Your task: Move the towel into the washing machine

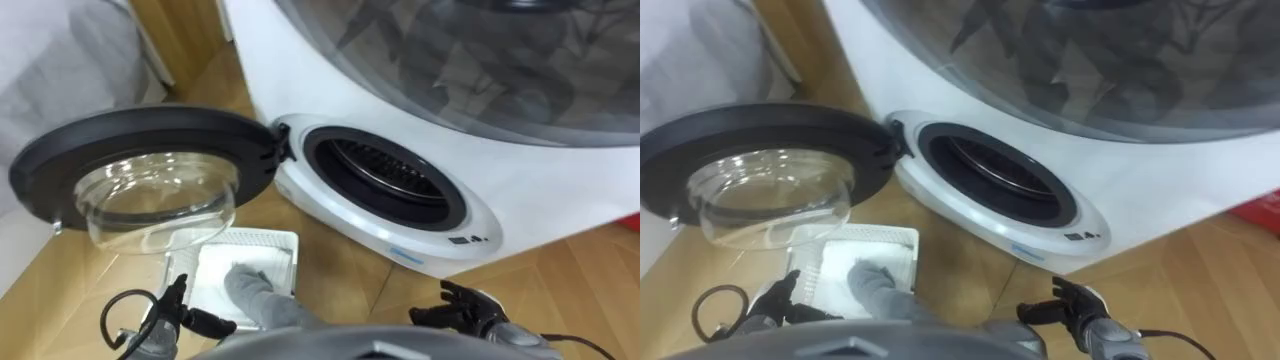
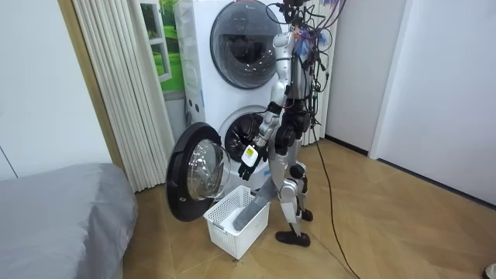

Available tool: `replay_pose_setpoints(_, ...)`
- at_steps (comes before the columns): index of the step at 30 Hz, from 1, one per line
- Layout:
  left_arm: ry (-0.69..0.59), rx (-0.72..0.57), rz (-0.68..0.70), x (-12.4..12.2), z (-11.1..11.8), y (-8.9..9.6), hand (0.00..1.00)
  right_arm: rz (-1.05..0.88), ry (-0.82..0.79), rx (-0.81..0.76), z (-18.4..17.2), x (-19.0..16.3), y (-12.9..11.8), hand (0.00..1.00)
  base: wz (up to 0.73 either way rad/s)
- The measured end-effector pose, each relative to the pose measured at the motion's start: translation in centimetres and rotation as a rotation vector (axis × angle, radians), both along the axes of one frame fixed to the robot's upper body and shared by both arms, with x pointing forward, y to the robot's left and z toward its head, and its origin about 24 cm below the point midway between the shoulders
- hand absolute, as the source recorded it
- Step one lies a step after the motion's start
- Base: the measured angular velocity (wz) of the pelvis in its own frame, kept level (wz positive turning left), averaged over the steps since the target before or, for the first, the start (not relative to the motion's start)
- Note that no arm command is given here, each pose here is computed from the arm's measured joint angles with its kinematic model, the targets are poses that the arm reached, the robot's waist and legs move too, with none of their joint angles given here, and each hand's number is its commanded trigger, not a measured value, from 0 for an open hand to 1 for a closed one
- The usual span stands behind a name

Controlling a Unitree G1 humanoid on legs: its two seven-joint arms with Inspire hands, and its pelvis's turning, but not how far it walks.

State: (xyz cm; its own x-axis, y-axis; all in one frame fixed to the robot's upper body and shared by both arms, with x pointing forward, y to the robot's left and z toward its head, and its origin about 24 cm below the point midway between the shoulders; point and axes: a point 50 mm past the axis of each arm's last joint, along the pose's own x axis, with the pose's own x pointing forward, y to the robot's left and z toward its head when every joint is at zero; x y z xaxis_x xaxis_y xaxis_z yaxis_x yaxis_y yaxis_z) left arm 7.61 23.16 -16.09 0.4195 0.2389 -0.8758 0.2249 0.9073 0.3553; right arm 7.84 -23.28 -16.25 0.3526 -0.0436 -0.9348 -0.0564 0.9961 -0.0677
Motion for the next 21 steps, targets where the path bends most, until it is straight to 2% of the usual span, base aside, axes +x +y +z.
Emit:
replay_pose_setpoints(5,-0.012,-0.005,-0.02,0.3,0.1,-0.2,0.0,0.009,0.003,-0.001,0.0,0.0,0.0,0.0,-0.04)
replay_pose_setpoints(11,-0.025,0.018,-0.11,1.2,0.3,-0.4,0.0,0.006,-0.009,0.003,0.1,0.4,0.0,0.0,-0.01)
replay_pose_setpoints(17,-0.074,0.046,-0.275,4.6,0.8,-1.6,0.0,0.059,-0.057,-0.005,0.6,3.8,0.5,0.0,-0.04)
replay_pose_setpoints(21,-0.11,0.089,-0.411,7.8,1.6,-2.4,0.0,0.124,-0.115,-0.017,1.5,7.1,1.4,0.0,-0.12)
